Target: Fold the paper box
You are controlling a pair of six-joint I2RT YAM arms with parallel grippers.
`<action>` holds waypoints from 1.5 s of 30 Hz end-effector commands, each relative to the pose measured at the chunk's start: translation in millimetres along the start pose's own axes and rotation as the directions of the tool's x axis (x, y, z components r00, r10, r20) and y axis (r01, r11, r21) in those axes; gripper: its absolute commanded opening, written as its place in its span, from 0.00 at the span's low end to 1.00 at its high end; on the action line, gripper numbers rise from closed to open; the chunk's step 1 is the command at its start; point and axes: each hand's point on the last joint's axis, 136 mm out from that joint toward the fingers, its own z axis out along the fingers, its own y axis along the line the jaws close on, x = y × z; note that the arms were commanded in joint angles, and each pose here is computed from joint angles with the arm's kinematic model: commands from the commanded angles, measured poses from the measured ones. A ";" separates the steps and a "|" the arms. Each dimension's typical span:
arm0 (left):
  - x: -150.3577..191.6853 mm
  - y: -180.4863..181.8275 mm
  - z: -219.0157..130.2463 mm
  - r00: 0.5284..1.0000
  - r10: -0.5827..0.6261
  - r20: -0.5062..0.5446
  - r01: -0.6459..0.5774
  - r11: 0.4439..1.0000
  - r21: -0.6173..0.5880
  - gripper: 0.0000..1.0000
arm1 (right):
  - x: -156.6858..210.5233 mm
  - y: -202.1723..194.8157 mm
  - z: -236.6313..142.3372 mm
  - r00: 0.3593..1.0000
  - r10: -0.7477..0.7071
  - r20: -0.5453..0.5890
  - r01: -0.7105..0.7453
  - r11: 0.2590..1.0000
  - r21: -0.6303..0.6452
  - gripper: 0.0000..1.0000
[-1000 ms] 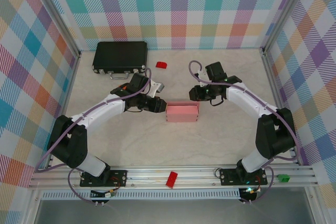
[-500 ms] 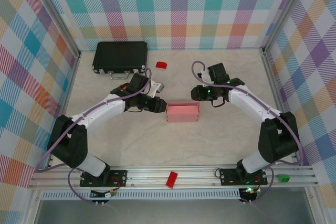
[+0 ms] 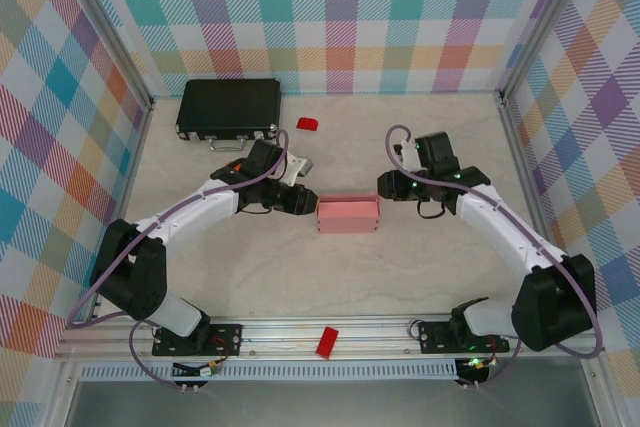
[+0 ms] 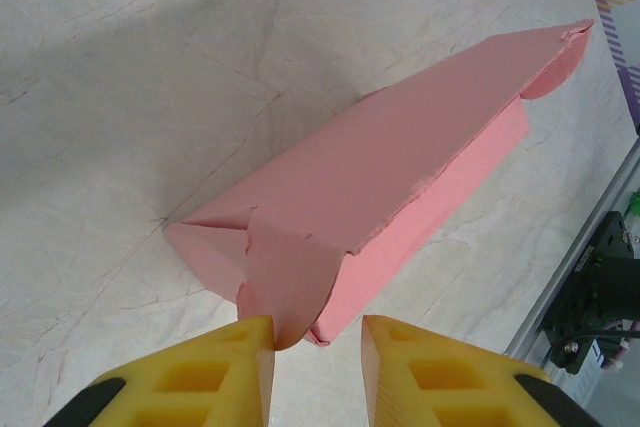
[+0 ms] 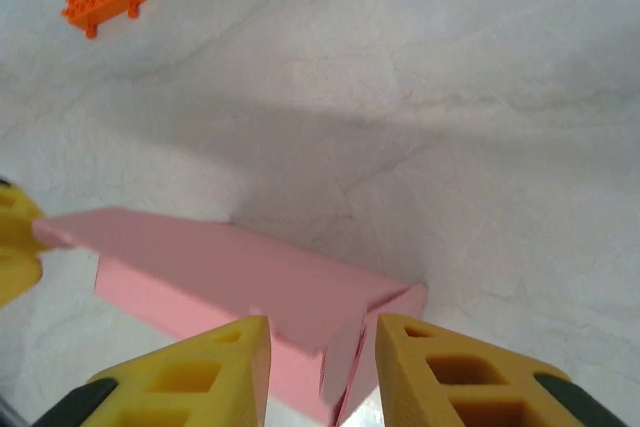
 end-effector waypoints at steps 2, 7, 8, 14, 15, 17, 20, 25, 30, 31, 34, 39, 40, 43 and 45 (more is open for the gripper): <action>-1.2 -6.6 -1.7 1.000 0.019 0.001 -0.019 1.000 0.007 0.29 | 20.0 7.8 -5.5 0.999 -0.010 -0.042 0.008 0.998 -0.062 0.33; -1.7 -6.0 -1.4 1.000 0.018 0.000 -0.018 1.000 0.004 0.29 | 29.1 13.1 -6.0 0.999 -0.011 -0.039 0.007 0.994 -0.108 0.32; -1.9 -6.4 -1.4 1.000 0.019 -0.001 -0.019 1.000 0.005 0.29 | 30.9 13.5 -4.8 0.999 -0.015 -0.045 0.009 0.993 -0.114 0.32; -0.8 -6.1 -0.9 1.000 0.016 -0.006 -0.016 1.000 0.005 0.29 | 32.1 6.3 5.3 0.999 0.004 -0.052 -0.008 0.996 -0.091 0.30; -0.9 -6.6 -1.2 1.000 0.018 -0.006 -0.018 1.000 0.006 0.29 | 30.8 5.4 6.3 0.999 0.009 -0.047 -0.013 0.996 -0.088 0.30; -0.7 -6.7 -1.6 1.000 0.017 -0.007 -0.017 1.000 0.006 0.29 | 29.6 4.2 7.9 0.999 0.014 -0.041 -0.017 0.997 -0.082 0.28; -0.9 -7.3 -1.6 1.000 0.019 -0.007 -0.019 1.000 0.007 0.29 | 29.0 1.2 12.2 0.999 0.025 -0.047 -0.028 0.997 -0.072 0.27; -1.6 -7.9 -2.1 1.000 0.020 -0.006 -0.019 1.000 0.008 0.29 | 30.9 0.0 17.4 0.998 0.029 -0.060 -0.033 0.997 -0.074 0.25; -1.2 -8.4 -1.1 1.000 0.020 -0.009 -0.020 1.000 0.011 0.29 | 37.1 -4.7 22.4 0.996 0.037 -0.083 -0.042 0.997 -0.061 0.21; -1.5 -8.8 -1.0 1.000 0.021 -0.009 -0.020 1.000 0.013 0.29 | 38.2 -5.7 23.5 0.996 0.037 -0.086 -0.042 0.997 -0.058 0.18; -0.8 -9.1 -0.7 1.000 0.018 -0.014 -0.018 1.000 0.013 0.29 | 42.1 -9.2 26.3 0.994 0.042 -0.100 -0.046 0.998 -0.047 0.12; -0.7 -11.0 -0.2 1.000 0.021 -0.015 -0.020 1.000 0.019 0.29 | 47.1 -11.4 29.3 0.992 0.046 -0.118 -0.052 0.998 -0.044 0.09; -0.8 -11.5 -0.1 1.000 0.021 -0.016 -0.020 1.000 0.021 0.29 | 48.2 -11.1 29.9 0.992 0.044 -0.121 -0.050 0.998 -0.046 0.08; -0.4 -12.1 1.1 1.000 0.020 -0.020 -0.019 0.999 0.026 0.29 | 50.1 -11.8 30.6 0.991 0.048 -0.127 -0.054 0.998 -0.045 0.08; -1.1 -12.8 1.0 1.000 0.021 -0.019 -0.020 0.999 0.025 0.29 | 50.8 -12.2 31.0 0.991 0.048 -0.128 -0.054 0.998 -0.043 0.08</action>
